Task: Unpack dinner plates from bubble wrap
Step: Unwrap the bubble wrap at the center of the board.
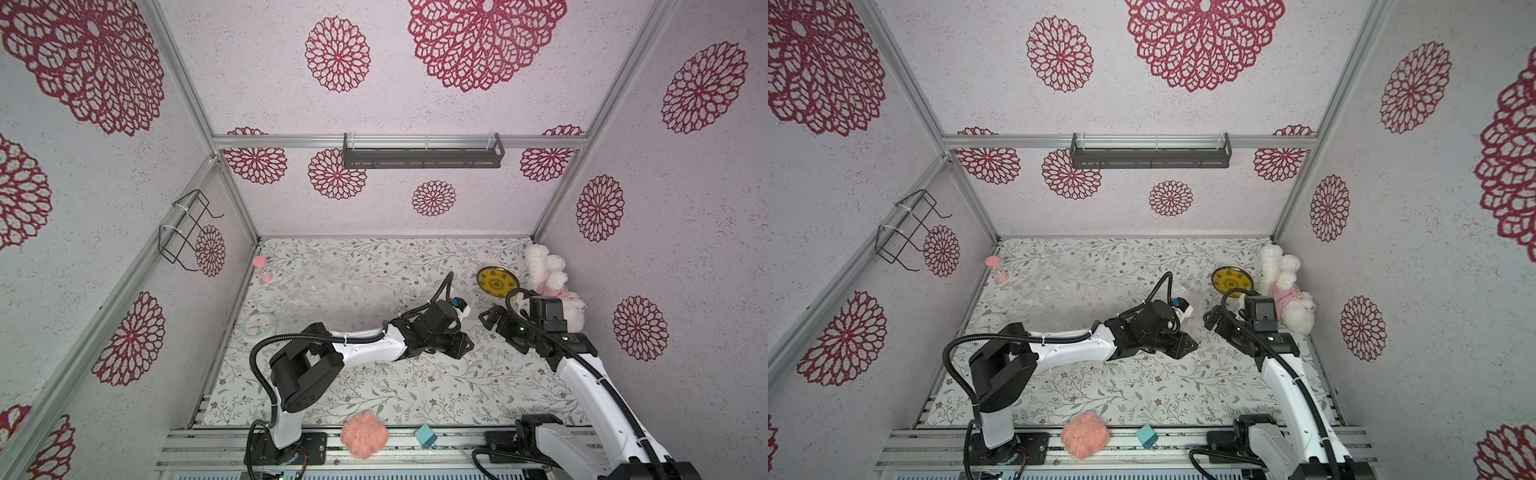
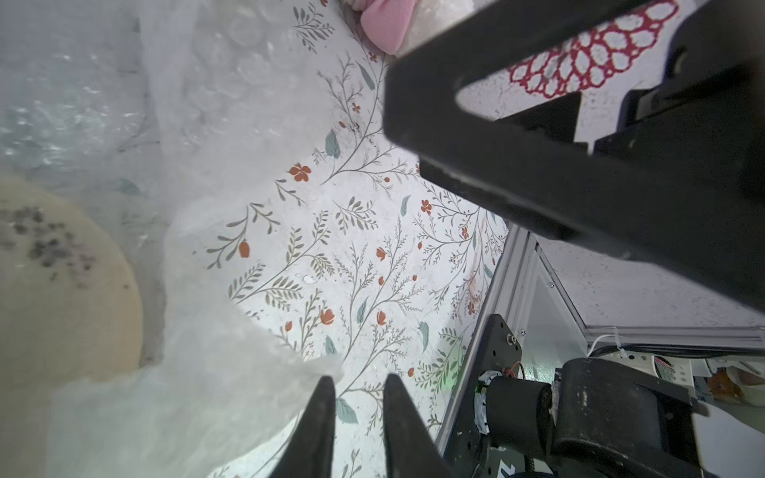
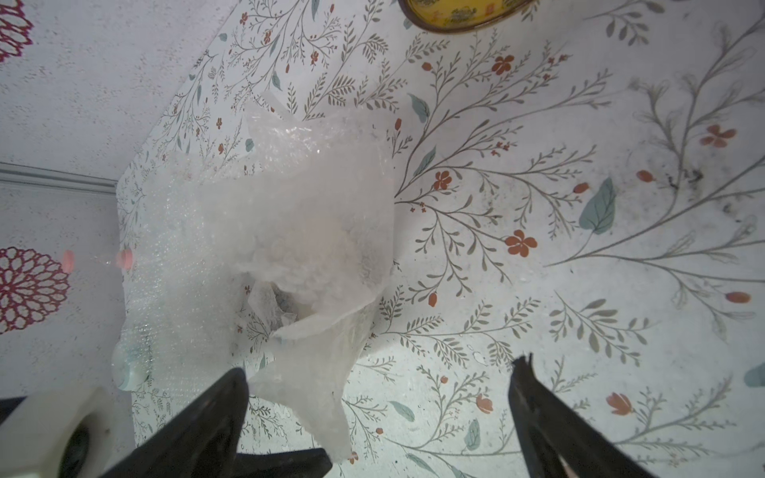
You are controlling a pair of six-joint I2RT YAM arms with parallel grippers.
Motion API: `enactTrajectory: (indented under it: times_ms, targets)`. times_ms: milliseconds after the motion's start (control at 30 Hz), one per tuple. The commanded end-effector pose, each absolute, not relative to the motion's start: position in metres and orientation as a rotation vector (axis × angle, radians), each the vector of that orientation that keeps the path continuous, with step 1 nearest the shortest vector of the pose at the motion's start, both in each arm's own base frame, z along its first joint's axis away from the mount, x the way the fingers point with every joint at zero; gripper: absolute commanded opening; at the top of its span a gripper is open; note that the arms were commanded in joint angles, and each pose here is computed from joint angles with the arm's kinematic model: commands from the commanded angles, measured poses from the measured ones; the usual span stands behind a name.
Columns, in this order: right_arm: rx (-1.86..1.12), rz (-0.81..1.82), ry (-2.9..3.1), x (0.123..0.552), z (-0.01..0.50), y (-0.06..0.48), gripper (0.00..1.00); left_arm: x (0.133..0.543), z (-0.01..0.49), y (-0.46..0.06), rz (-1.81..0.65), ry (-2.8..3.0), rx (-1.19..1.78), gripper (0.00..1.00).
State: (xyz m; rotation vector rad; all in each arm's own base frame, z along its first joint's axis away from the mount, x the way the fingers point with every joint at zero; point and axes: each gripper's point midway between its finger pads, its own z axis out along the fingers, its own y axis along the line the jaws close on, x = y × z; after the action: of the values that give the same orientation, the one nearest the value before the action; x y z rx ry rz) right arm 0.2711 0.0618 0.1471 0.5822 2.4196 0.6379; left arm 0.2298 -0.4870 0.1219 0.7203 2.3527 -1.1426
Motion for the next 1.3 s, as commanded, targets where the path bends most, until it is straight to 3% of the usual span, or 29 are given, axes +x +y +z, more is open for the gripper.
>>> enactTrajectory:
  times_ms: [0,200,400,500,733,1000,1267]
  targets:
    - [0.609,0.663,2.411,0.269,0.146,0.060,0.99,0.227,0.133,-0.499,-1.204,2.301,0.736,0.27]
    - [0.593,0.648,2.405,0.272,0.148,0.055,0.99,0.223,0.135,-0.494,-1.194,2.303,0.757,0.34]
    - [0.575,0.610,2.392,0.278,0.159,0.051,0.99,0.238,0.169,-0.463,-1.119,2.250,0.689,0.62]
    - [0.542,0.568,2.376,0.281,0.173,0.048,0.99,0.250,0.185,-0.444,-1.083,2.230,0.643,0.66]
    - [0.410,0.588,2.342,0.290,0.215,0.066,0.95,0.281,0.227,-0.391,-1.064,2.156,0.499,0.92]
    - [0.246,0.707,2.293,0.309,0.254,0.131,0.93,0.318,0.210,-0.333,-0.985,2.194,0.321,0.97]
    - [0.292,0.844,2.375,0.308,0.189,0.159,0.92,0.327,0.175,-0.331,-1.023,2.266,0.248,0.97]
